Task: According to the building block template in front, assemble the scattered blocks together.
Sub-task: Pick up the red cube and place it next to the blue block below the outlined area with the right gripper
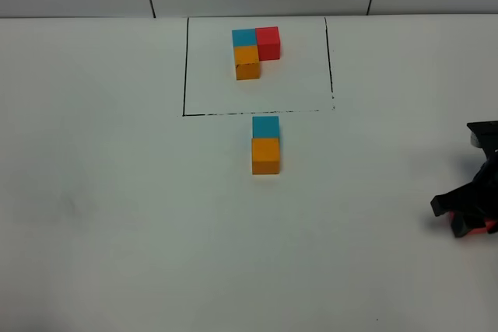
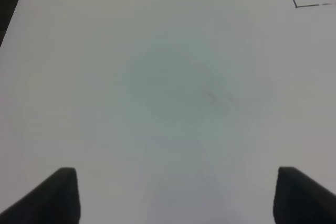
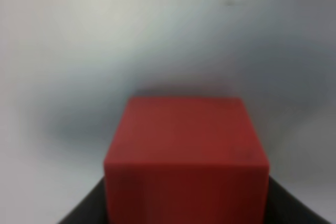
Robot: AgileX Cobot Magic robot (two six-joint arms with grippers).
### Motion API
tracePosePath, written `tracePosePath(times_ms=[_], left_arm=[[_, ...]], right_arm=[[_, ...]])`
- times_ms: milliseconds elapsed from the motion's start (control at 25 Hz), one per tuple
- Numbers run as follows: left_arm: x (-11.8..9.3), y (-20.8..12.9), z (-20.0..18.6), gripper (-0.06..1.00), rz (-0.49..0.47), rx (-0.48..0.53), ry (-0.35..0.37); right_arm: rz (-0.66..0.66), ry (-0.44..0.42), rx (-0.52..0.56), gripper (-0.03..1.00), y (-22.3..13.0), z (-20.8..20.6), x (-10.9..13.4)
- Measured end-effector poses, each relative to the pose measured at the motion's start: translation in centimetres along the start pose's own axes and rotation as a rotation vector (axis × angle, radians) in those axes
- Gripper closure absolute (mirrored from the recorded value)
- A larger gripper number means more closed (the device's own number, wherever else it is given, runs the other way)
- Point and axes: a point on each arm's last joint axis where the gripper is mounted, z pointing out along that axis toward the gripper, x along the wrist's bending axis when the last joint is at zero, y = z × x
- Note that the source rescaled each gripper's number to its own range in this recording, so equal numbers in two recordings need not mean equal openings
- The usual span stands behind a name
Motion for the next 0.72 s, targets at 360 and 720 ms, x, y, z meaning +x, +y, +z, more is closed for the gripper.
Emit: tracePosePath(times_ms=[360, 720], left_arm=[[0.0, 0.0, 0.0, 0.19, 0.0, 0.0, 0.0], [0.0, 0.0, 0.0, 0.19, 0.0, 0.0, 0.0]], right_arm=[[-0.999, -0.085, 0.018, 0.96, 5.5, -4.4, 5.6], [-1.287, -0.148, 0.122, 0.96, 13.6, -2.7, 11.4]])
